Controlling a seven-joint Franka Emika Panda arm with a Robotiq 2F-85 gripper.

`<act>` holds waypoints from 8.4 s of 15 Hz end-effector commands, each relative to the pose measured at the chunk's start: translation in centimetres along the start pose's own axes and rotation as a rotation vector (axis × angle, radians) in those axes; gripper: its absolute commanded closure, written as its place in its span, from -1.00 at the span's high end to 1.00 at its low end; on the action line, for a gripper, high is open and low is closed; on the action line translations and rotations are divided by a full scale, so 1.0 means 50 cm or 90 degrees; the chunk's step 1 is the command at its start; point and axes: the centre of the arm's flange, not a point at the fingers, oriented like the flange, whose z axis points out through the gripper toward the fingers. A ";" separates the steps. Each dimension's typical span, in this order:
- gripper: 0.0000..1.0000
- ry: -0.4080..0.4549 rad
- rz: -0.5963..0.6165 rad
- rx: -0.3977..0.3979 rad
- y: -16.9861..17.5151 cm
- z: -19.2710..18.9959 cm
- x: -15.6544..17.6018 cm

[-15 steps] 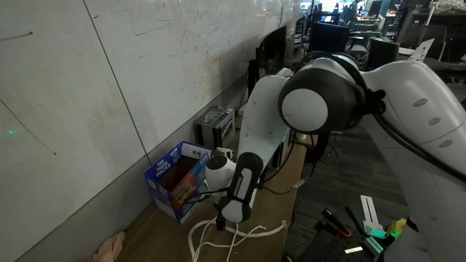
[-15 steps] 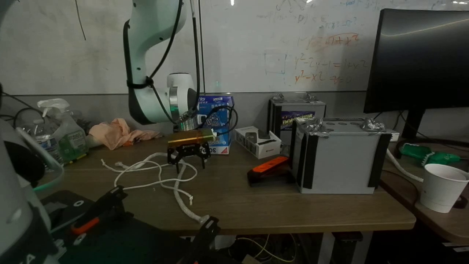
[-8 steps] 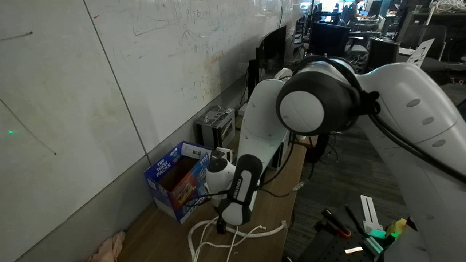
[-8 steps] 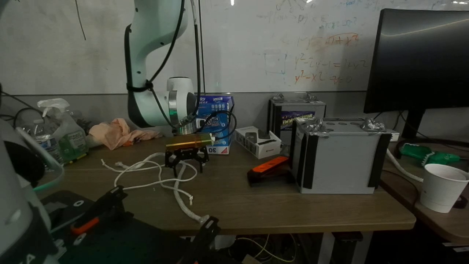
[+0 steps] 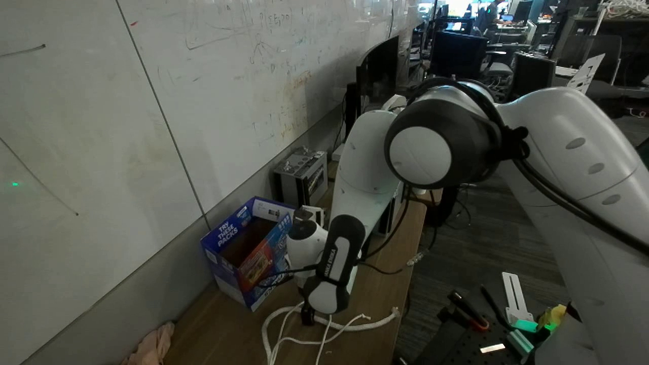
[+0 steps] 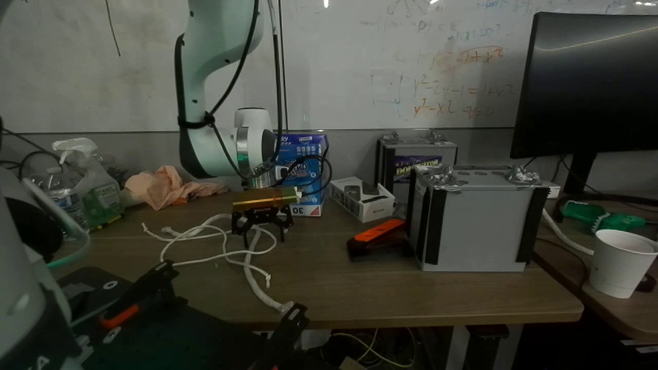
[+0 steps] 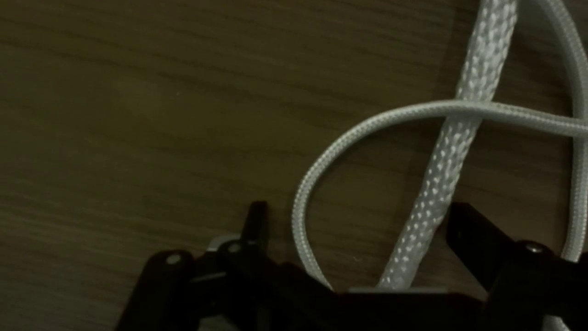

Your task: Put the ropes inside the blue box.

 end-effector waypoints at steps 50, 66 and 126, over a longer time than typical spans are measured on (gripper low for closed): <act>-0.94 0.379 0.523 -0.080 -0.079 -1.257 -0.018; -0.94 0.381 0.760 0.031 0.078 -1.110 0.201; 1.00 -0.100 0.634 0.031 0.079 -0.564 0.127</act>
